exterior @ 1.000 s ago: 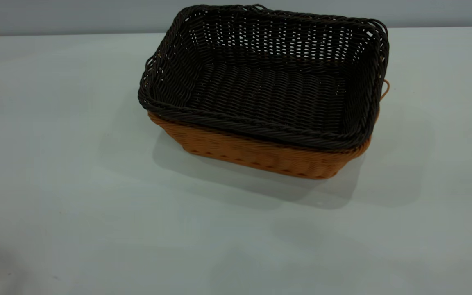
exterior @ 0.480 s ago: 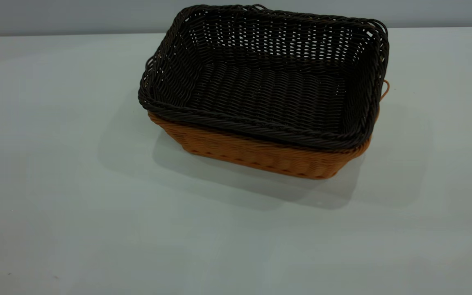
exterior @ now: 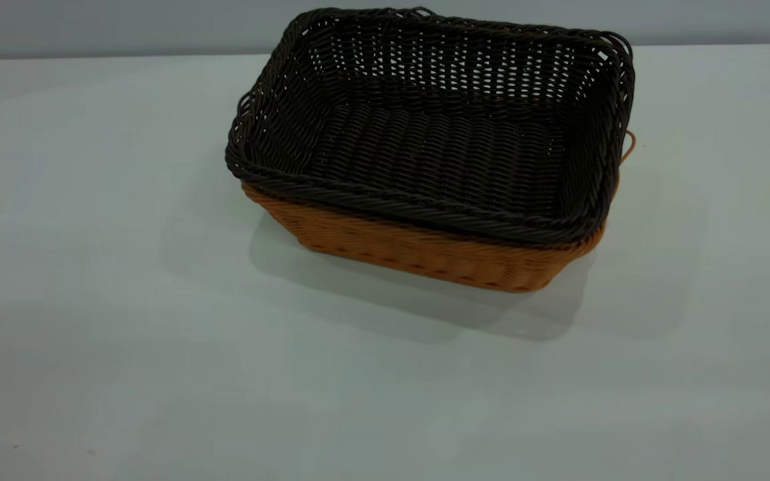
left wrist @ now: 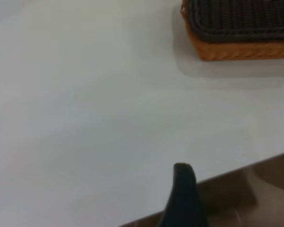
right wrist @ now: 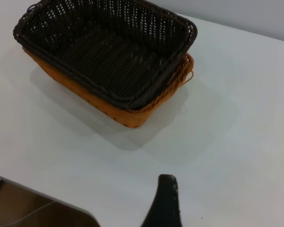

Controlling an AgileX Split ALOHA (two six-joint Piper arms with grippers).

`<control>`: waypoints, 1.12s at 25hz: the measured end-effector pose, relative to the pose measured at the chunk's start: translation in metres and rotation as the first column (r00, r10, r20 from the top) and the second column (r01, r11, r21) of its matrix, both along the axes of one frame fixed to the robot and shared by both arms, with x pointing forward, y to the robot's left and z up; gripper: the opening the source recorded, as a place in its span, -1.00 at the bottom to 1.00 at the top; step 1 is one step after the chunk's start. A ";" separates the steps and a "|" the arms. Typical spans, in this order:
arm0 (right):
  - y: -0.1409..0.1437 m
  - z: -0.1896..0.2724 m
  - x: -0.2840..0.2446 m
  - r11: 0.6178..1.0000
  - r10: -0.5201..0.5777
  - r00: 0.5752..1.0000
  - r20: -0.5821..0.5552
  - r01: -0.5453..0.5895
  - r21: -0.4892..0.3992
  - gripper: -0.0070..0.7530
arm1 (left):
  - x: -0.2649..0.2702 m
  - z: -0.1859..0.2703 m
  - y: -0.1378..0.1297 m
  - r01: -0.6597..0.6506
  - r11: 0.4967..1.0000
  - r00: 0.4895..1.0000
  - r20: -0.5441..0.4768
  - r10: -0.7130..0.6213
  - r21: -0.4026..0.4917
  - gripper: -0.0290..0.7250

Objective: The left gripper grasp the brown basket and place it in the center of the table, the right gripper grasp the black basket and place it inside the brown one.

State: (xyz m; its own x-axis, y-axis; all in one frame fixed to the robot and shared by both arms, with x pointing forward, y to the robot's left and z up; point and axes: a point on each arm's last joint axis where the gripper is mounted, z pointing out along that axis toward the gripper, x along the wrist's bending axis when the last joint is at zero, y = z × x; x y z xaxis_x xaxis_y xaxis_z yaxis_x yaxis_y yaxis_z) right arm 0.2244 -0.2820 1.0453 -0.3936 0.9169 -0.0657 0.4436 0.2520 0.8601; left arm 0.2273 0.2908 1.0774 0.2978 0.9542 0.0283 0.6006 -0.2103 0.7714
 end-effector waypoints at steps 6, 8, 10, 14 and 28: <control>0.000 0.000 0.000 1.000 0.000 1.000 0.000 0.000 0.000 0.56 | 0.001 -0.022 0.003 -0.022 1.000 0.999 -0.032 0.022 0.022 0.43; 0.000 0.000 0.000 1.000 0.001 1.000 0.000 -0.001 0.001 0.56 | 0.003 -0.029 0.002 -0.022 0.999 0.998 -0.058 0.024 0.025 0.43; 0.000 0.000 0.000 1.000 0.001 1.000 0.000 -0.001 0.001 0.56 | 0.006 -0.037 0.002 -0.025 0.999 0.996 -0.081 0.027 0.031 0.43; 0.000 0.000 0.000 1.000 0.001 1.000 -0.001 -0.001 0.000 0.56 | 0.010 -0.041 0.004 -0.049 0.998 0.996 -0.070 0.051 0.033 0.43; 0.000 0.000 0.000 1.000 0.001 1.000 -0.001 -0.001 0.000 0.56 | 0.011 -0.041 0.006 -0.112 0.994 0.991 -0.073 0.113 0.010 0.43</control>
State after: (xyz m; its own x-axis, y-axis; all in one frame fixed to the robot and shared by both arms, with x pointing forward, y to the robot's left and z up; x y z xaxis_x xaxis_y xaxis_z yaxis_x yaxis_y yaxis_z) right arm 0.2244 -0.2819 1.0453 -0.3943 0.9167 -0.0649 0.4443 0.2519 0.8597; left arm 0.2383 0.2971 1.0359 0.1901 0.9816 0.0164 0.6756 -0.1429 0.7233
